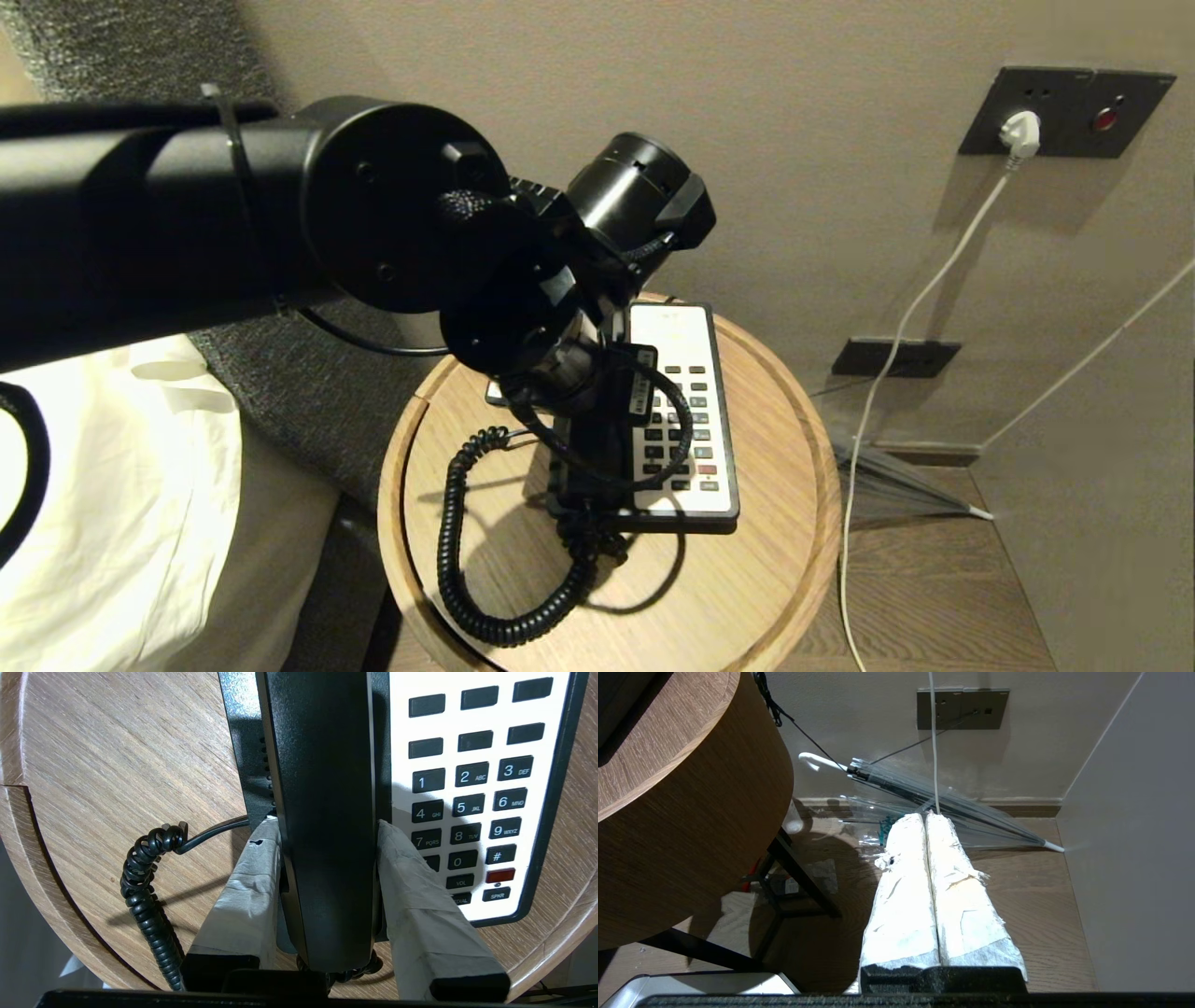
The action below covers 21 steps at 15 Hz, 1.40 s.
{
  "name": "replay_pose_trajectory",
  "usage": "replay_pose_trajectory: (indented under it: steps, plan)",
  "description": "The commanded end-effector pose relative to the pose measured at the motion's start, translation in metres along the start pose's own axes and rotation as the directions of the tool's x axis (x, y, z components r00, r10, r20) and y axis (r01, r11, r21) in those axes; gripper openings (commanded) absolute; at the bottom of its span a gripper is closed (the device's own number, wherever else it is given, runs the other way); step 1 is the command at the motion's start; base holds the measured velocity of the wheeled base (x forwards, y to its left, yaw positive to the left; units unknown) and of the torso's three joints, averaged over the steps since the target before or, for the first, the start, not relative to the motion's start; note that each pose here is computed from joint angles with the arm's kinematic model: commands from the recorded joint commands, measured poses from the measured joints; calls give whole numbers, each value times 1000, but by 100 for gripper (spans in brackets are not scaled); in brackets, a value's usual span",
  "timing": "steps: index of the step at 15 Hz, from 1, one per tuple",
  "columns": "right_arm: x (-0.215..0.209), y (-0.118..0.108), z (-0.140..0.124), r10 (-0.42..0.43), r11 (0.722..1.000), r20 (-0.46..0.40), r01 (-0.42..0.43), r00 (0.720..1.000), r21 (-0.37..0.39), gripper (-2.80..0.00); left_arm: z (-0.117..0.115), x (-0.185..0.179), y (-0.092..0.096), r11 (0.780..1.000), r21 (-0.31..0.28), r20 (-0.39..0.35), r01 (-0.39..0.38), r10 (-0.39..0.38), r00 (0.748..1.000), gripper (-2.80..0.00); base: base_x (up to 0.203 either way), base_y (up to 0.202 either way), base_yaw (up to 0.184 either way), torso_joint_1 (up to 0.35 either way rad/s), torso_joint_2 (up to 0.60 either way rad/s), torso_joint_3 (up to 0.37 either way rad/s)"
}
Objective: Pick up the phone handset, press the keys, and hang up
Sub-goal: Pick up the desk phone handset
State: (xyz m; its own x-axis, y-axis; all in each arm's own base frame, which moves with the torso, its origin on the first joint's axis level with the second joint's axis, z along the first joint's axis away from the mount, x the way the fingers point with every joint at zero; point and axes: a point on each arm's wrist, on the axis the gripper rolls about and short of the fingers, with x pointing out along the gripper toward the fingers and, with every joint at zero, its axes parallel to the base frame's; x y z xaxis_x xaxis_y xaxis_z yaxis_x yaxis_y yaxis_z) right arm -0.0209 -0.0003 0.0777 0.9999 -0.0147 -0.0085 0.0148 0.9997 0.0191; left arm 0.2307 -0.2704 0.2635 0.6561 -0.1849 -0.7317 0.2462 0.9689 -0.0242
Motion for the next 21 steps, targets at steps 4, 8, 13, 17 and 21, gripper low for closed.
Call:
replay_pose_trajectory:
  steps: [4, 8, 13, 17, 21]
  plan:
    - [0, 0, 0, -1, 1000, -1, 1, 1000, 1, -280, 0, -4, 2, 1000, -5, 2, -1, 1, 1000, -280, 0, 0, 0, 0, 0, 0]
    - [0, 0, 0, -1, 1000, -1, 1, 1000, 1, -280, 1, -14, 6, 1000, -10, 13, 6, -6, 1000, -280, 0, 0, 0, 0, 0, 0]
    - [0, 0, 0, -1, 1000, -1, 1, 1000, 1, -280, 2, -20, 9, 1000, -17, 24, 11, -11, 1000, -280, 0, 0, 0, 0, 0, 0]
    - [0, 0, 0, -1, 1000, -1, 1, 1000, 1, -280, 3, -27, 11, 1000, -23, 36, 18, -17, 999, -280, 0, 0, 0, 0, 0, 0]
    - [0, 0, 0, 0, 1000, -1, 0, 1000, 0, -280, 2, -34, 14, 999, -26, 43, 19, -17, 999, -280, 0, 0, 0, 0, 0, 0]
